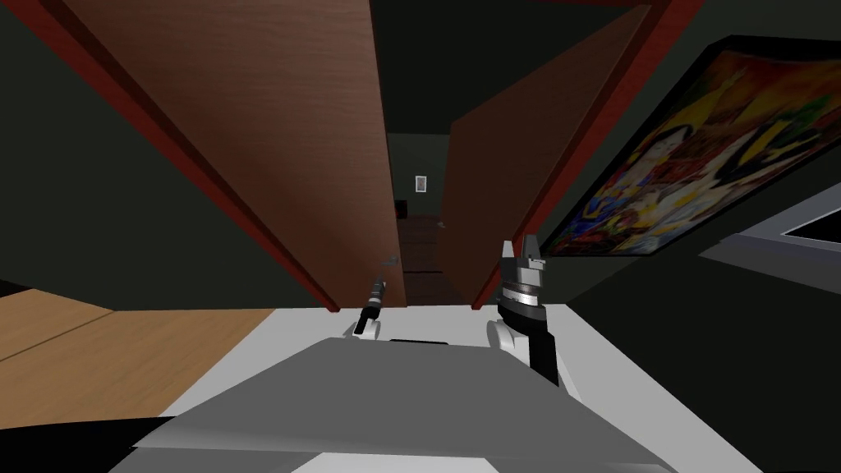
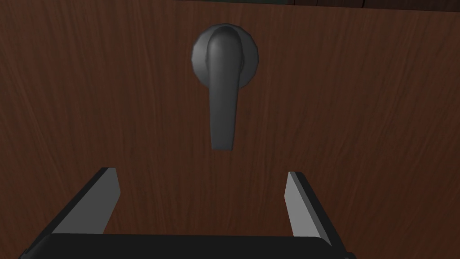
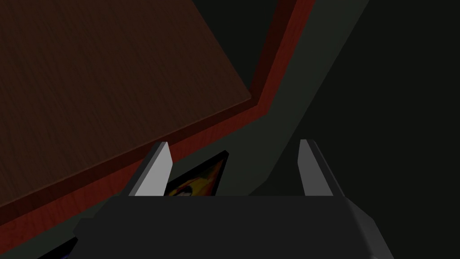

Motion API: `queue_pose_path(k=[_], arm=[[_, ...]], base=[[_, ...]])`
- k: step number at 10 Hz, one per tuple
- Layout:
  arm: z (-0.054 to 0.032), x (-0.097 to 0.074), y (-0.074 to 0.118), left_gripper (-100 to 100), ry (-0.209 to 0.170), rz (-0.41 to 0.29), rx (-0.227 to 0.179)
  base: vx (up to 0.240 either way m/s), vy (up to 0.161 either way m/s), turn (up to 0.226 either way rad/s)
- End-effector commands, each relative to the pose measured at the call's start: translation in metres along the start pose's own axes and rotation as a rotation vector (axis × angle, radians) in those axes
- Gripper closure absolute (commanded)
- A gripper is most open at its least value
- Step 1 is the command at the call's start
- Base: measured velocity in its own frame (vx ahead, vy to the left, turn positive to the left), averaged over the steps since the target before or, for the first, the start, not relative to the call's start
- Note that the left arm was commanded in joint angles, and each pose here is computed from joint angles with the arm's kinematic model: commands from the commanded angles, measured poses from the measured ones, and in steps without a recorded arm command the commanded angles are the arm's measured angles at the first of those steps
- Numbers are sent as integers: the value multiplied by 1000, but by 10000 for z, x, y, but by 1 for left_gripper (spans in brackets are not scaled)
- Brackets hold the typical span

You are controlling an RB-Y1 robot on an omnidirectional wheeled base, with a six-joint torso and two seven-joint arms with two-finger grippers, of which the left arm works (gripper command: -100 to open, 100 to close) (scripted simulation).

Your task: Push the door open

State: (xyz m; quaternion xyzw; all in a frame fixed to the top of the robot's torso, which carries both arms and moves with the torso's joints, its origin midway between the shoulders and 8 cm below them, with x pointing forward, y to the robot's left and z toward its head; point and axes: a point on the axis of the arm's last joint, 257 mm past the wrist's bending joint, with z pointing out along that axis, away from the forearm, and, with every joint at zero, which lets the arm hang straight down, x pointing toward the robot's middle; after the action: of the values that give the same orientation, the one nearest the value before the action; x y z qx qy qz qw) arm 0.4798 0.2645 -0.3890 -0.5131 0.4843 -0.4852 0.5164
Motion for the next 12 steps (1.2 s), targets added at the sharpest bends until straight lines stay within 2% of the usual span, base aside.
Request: queue_pose_path(k=[1,8,9,12], arm=[[-2,-25,-3,-100,-3,3,1],[-23,-75,19,-100,-17,1,0],[-23,-75,19,100,-17,1,0],[-23,-75,19,100,-17,1,0]], base=[[169,19,-27],[191,19,-22],[-15,-6,7],[-17,-2,-7]])
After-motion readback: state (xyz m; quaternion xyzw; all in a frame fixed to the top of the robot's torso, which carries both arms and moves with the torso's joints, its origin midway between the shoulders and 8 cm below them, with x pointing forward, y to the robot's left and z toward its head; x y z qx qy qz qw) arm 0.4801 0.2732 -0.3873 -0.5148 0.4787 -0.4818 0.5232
